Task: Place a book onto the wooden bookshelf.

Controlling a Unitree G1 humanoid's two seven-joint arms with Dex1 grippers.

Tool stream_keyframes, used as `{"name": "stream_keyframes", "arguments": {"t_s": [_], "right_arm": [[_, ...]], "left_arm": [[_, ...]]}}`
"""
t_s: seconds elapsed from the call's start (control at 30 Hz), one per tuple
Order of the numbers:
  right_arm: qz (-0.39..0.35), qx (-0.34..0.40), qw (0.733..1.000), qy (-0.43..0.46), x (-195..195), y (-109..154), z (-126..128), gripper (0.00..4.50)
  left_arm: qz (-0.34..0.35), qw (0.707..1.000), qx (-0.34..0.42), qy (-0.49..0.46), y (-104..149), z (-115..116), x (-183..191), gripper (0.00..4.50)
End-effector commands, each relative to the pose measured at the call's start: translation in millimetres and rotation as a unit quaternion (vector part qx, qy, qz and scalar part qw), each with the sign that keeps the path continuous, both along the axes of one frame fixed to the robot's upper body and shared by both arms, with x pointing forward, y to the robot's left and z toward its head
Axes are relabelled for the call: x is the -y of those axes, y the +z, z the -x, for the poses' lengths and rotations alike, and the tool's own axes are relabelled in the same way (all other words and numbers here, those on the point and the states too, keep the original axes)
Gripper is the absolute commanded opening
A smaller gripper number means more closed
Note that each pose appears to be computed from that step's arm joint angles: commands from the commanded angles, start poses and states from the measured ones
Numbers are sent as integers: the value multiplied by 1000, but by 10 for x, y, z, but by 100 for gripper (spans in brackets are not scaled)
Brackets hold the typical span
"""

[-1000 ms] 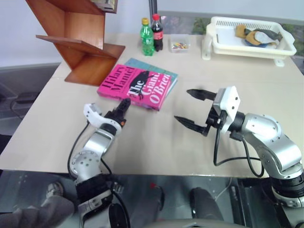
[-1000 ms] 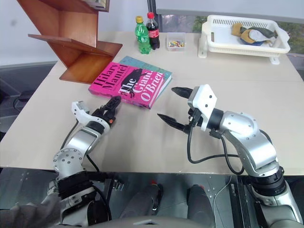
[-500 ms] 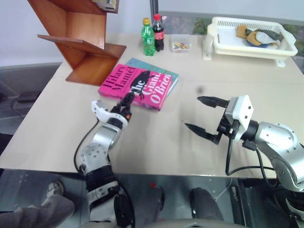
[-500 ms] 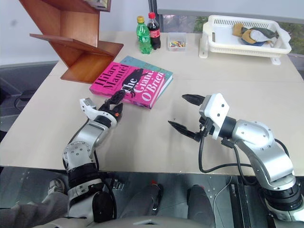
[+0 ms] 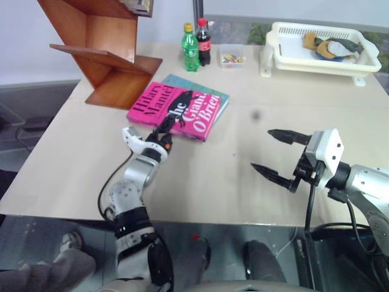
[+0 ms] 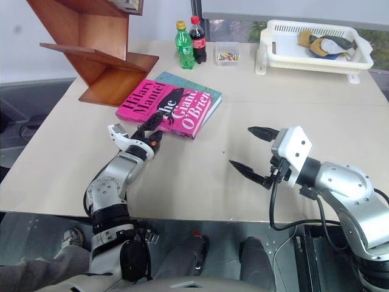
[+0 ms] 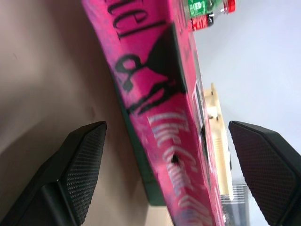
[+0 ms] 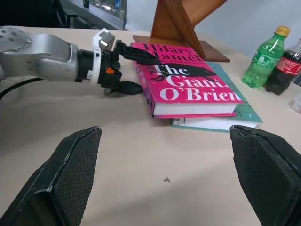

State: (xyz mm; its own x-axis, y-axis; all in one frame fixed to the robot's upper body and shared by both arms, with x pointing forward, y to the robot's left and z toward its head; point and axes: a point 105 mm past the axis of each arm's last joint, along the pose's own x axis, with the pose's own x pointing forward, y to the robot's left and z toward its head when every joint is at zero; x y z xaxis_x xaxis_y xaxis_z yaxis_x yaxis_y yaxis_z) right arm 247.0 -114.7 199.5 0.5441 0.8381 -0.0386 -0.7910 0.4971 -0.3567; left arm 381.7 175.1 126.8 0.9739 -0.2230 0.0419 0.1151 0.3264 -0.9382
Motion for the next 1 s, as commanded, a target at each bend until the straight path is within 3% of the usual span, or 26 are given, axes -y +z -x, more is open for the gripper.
{"name": "stream_keyframes", "arguments": {"t_s": [0.03, 0.13, 0.27, 0.3, 0.5, 1.0], "right_arm": [[-1, 25, 1000, 3, -9, 112, 49, 450], [-1, 26, 1000, 1, -7, 115, 44, 450], [-1, 27, 1000, -1, -1, 120, 35, 450], [-1, 27, 1000, -2, -1, 121, 33, 450], [-2, 31, 1000, -4, -2, 129, 11, 450], [-8, 40, 999, -1, -43, 136, -56, 450]], "left_arm": [[34, 999, 13, 15, 71, -44, -51, 392], [71, 997, 13, 30, 94, -61, -111, 278], [105, 993, 3, 45, 82, -75, -174, 278], [108, 993, 5, 45, 92, -76, -180, 254], [115, 992, 7, 43, 136, -70, -208, 32], [109, 993, 38, 38, 406, 122, -328, 32]]}}
